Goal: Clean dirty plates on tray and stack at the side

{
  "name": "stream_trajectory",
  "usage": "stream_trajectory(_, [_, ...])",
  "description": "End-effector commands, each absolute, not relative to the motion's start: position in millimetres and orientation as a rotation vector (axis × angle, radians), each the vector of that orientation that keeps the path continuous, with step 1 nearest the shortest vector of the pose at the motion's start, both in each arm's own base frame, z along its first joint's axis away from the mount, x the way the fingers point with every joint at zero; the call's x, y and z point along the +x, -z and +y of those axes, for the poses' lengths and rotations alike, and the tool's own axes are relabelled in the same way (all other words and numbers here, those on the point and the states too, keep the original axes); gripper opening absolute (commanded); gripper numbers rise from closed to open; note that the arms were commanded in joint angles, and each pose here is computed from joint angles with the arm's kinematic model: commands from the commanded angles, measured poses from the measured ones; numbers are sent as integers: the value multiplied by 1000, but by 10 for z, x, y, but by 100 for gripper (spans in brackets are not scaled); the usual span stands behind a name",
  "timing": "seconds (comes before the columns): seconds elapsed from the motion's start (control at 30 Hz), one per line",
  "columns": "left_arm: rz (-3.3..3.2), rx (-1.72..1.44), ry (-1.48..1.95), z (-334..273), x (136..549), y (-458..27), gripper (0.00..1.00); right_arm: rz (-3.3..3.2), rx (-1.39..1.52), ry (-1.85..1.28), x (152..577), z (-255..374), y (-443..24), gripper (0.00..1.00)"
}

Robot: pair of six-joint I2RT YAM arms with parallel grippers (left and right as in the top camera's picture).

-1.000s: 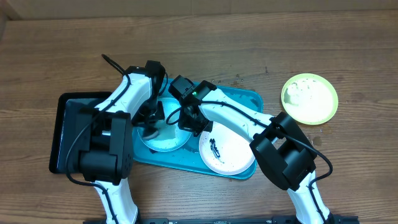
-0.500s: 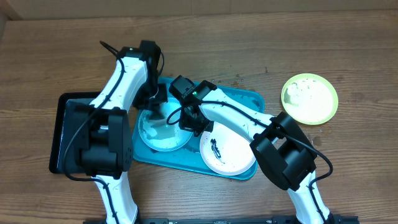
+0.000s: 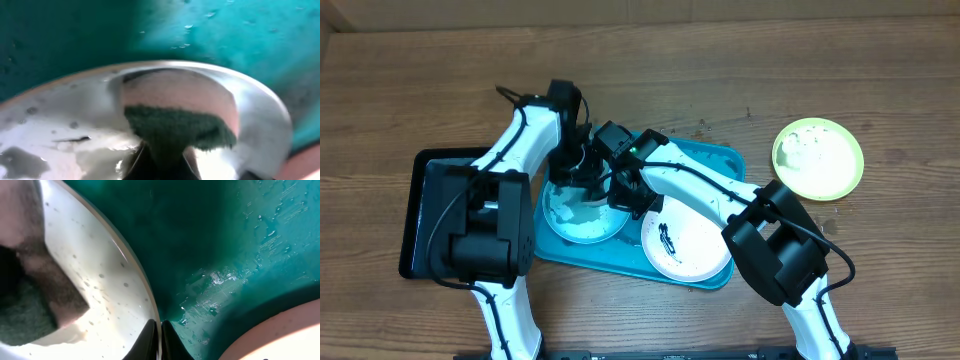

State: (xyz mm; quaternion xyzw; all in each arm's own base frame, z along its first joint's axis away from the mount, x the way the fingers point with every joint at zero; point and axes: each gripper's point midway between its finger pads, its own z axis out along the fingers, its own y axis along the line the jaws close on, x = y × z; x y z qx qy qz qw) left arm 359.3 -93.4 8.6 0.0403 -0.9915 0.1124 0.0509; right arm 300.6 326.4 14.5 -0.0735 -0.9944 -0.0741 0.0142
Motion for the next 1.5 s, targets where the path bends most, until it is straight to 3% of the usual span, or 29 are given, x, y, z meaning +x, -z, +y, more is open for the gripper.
stream_trajectory(0.0, [-3004,195,-32,-558,3438,130,4,-3124,-248,162,3052,3142,-116,4])
stream_trajectory(0.23, [-2966,451,611,181,3394,-42,4,-3122,-248,155,3044,3133,-115,4])
stream_trajectory(0.47, [-2904,697,953,508,3472,-570,5,-3118,-239,139,3028,3110,-114,4])
stream_trajectory(0.63, [-2977,817,731,294,3625,-857,4,-3129,-179,150,3050,3132,-173,4])
stream_trajectory(0.8, [-3154,794,279,44,3827,-1243,4,-3183,30,220,3168,3242,-424,4])
stream_trajectory(1.0, [-3183,956,-107,293,3769,-1671,4,-3294,252,187,3410,3280,-886,4])
stream_trajectory(1.23, [-3019,1092,-6,860,3391,-1540,4,-3504,534,-179,3731,3089,-1590,4])
stream_trajectory(1.47, [-2934,1223,-60,1098,3268,-1152,4,-3533,911,-977,3772,2893,-2208,4])
